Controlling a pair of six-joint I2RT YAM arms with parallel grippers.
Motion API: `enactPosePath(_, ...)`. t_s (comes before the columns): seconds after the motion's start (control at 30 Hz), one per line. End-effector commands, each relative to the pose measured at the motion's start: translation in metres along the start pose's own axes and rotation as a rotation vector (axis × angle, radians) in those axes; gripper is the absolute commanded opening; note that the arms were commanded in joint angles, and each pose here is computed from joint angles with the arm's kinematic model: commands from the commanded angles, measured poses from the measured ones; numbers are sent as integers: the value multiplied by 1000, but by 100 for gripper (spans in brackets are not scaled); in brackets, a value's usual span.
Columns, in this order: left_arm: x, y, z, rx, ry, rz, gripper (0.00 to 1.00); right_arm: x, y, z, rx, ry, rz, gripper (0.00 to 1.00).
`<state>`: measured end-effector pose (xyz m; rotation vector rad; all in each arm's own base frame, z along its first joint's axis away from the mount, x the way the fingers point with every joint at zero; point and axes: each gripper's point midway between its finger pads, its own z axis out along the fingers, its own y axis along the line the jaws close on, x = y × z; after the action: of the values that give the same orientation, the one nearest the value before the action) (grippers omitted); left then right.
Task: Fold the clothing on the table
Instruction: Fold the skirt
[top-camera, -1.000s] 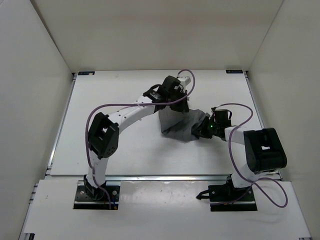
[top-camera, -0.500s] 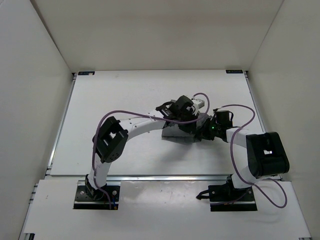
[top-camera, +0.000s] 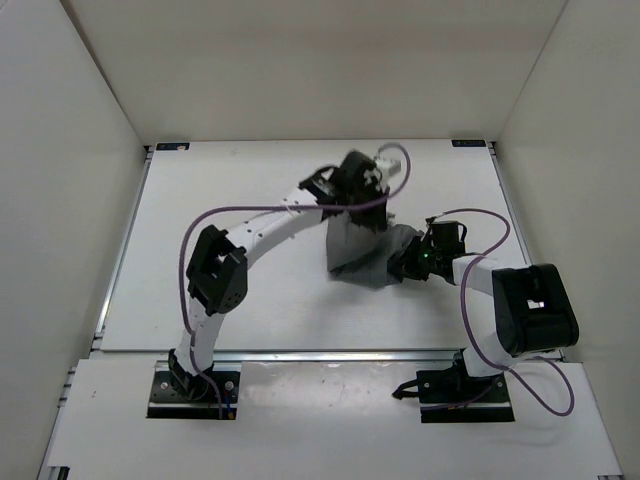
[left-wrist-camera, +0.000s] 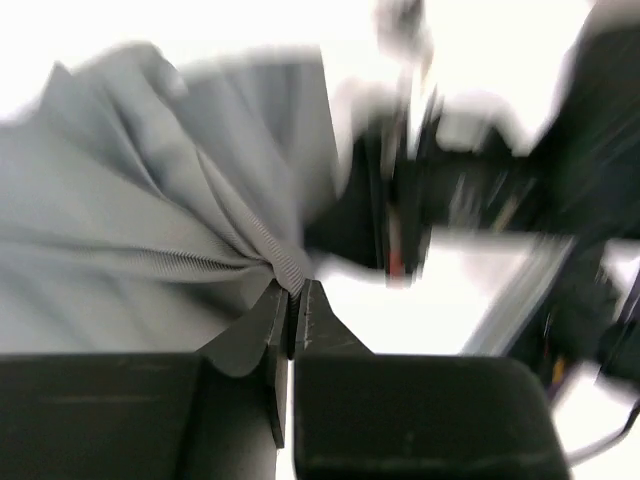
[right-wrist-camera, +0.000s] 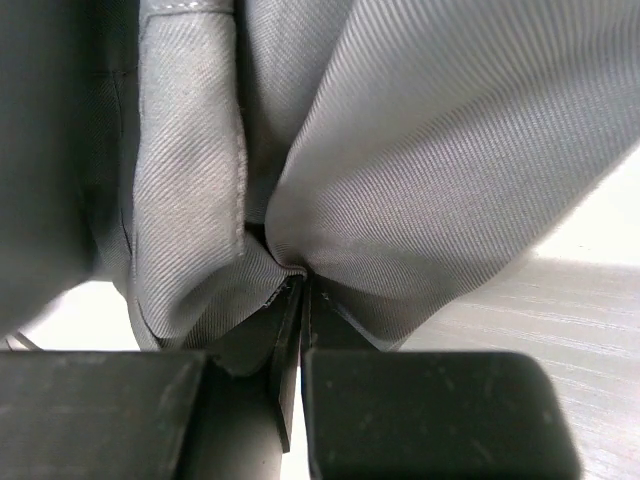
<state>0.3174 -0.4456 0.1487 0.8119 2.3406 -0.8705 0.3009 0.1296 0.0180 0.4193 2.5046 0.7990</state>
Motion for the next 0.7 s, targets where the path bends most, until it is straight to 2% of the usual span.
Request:
enactPosePath(0.0,-84,-24,-68,1,-173,119,0,27,-36,-1,138,68,16,0)
enactPosePath(0.03,-86,-36,-72,22,-180,135,0,29,-37,-1,139,73,15,0)
enactPosePath(0.1,-68,-46,-54,58,-137,136,0,30,-40,0,145,73,31,0)
enactPosePath(0.27,4,-55,-2,123,44,92,0,30,-37,-4,135,66,19,0)
enactPosePath(0.47,64,-44,32,90,168,90,0,27,-44,-6,137,54,40,0)
enactPosePath(0.6,77,-31,37,61,200,103,1,27,-45,-7,135,47,44,0)
enactPosePath(0.63,84,-26,39,53,219,97,5,28,-46,-7,140,44,43,0)
enactPosePath(0.67,81,-30,38,74,212,103,28,26,-44,-8,130,44,47,0)
